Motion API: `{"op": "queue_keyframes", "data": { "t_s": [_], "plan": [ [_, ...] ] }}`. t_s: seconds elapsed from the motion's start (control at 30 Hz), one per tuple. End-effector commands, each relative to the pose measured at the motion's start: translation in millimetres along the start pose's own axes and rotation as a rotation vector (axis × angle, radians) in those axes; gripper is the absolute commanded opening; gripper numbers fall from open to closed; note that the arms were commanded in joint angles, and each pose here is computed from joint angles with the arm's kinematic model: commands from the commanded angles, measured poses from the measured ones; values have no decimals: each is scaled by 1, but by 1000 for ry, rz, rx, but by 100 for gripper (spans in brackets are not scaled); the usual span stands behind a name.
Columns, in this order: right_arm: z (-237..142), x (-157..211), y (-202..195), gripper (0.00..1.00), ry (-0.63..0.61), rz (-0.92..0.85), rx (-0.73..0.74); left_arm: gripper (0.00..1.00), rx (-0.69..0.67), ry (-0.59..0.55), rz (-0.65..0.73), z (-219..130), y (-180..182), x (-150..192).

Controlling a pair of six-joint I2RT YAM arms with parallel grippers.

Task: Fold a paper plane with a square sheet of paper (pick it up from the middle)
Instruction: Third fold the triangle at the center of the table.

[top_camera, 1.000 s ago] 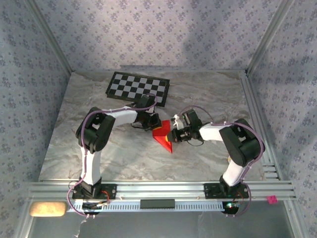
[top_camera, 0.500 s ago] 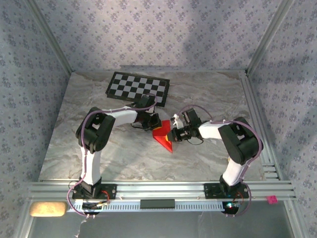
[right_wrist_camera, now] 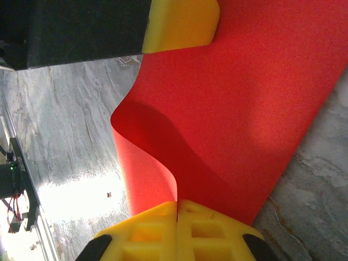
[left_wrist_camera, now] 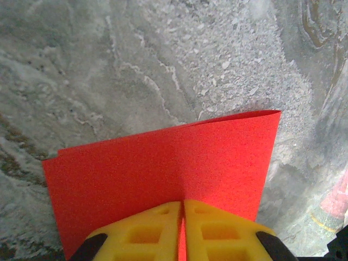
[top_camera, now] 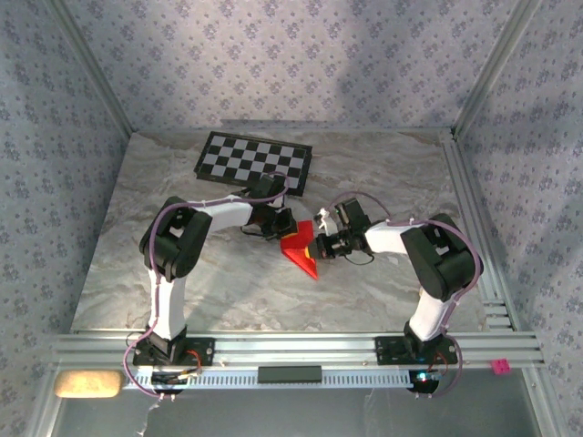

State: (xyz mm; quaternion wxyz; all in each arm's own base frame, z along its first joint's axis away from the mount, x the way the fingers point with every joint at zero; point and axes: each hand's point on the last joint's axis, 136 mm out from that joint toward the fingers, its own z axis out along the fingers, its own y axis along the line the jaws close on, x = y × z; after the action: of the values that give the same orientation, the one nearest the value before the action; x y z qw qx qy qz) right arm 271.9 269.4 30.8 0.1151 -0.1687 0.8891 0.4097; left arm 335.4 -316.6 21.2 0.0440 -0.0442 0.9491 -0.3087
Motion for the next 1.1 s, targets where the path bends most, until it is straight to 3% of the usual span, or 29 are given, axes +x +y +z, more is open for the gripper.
{"op": "queue_keyframes", "data": {
  "t_s": [0.0,1.07],
  "plan": [
    [1,0,-2,0,20,2,-3,13,-68,26,-21,10,20,4],
    [0,1,-8,0,19,9,44,12,-67,29,-26,11,21,6]
  ]
}}
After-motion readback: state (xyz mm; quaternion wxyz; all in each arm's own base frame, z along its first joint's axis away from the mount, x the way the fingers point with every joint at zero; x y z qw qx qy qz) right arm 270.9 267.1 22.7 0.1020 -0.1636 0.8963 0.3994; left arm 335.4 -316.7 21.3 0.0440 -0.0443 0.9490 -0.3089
